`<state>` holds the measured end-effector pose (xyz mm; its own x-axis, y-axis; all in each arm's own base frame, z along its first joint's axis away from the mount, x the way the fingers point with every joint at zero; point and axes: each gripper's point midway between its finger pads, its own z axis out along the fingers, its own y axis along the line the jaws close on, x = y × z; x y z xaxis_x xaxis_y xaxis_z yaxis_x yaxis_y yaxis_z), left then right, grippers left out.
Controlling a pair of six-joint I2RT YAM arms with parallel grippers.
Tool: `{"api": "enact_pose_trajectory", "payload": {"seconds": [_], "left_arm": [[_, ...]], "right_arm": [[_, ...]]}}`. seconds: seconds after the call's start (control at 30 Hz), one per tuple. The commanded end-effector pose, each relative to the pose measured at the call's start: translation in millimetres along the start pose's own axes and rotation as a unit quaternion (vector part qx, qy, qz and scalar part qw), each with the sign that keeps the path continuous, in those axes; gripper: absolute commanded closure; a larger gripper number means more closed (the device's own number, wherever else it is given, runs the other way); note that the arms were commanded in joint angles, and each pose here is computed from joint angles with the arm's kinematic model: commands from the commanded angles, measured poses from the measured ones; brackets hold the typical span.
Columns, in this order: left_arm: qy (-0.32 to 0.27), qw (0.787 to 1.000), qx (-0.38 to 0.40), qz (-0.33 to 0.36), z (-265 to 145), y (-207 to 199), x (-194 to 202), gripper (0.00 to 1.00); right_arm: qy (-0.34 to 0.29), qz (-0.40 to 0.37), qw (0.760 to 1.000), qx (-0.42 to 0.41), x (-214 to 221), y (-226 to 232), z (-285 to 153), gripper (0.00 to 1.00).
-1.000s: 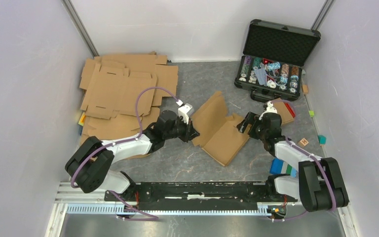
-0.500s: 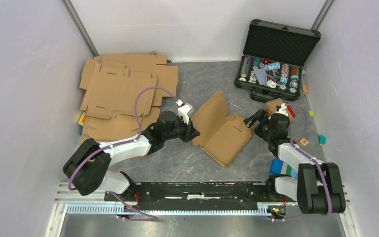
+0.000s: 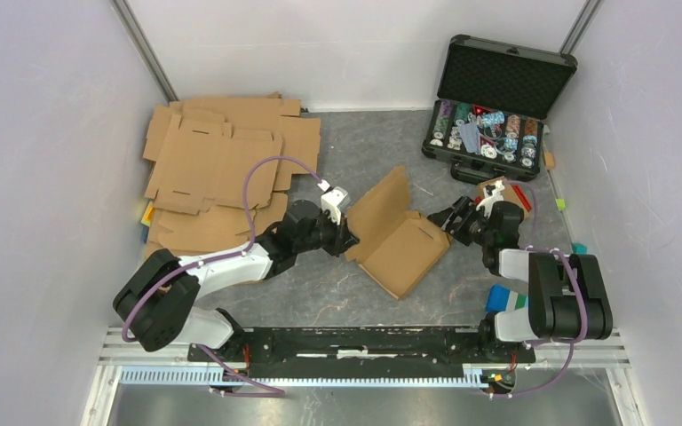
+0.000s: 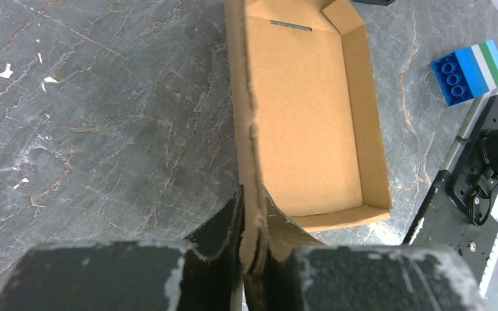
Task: Fold the paper box
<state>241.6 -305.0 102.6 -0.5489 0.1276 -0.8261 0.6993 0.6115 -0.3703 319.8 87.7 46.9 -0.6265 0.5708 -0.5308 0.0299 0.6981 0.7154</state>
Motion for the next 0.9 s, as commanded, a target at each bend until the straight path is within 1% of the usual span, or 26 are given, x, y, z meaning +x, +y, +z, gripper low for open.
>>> {"api": "enact_pose_trajectory", "payload": {"seconds": [0.0,0.23,0.33,0.4,0.47,0.5,0.6,0.77,0.87], "left_arm": [[-0.022,0.999,0.001,0.032,-3,-3,-14,0.85],[-0.022,0.999,0.005,0.035,-3,-7,-15,0.86],[-0.021,0.999,0.012,0.037,-2,-11,-15,0.86],[-0.021,0.999,0.021,0.039,-2,-14,-15,0.86],[-0.023,0.999,0.026,0.041,-2,-17,-15,0.86],[-0.024,0.998,0.027,0.043,-2,-18,-16,0.86],[-0.023,0.998,0.026,0.044,-2,-18,-15,0.86],[-0.023,0.998,0.024,0.046,-2,-18,-15,0.86],[-0.022,0.998,0.022,0.047,-2,-17,-14,0.86]], "right_arm": [[0.013,-0.051,0.994,-0.095,4,35,-9,0.21],[0.055,-0.108,0.991,-0.058,31,20,-15,0.23],[0.061,-0.115,0.99,-0.052,38,15,-17,0.27],[0.074,-0.128,0.987,-0.054,46,18,-16,0.3],[0.08,-0.141,0.986,-0.045,48,15,-15,0.34],[0.083,-0.149,0.985,-0.038,49,13,-14,0.35],[0.088,-0.181,0.979,-0.016,48,9,-13,0.35],[0.081,-0.221,0.971,0.03,40,2,-13,0.34],[0.075,-0.231,0.969,0.032,36,4,-13,0.32]]}}
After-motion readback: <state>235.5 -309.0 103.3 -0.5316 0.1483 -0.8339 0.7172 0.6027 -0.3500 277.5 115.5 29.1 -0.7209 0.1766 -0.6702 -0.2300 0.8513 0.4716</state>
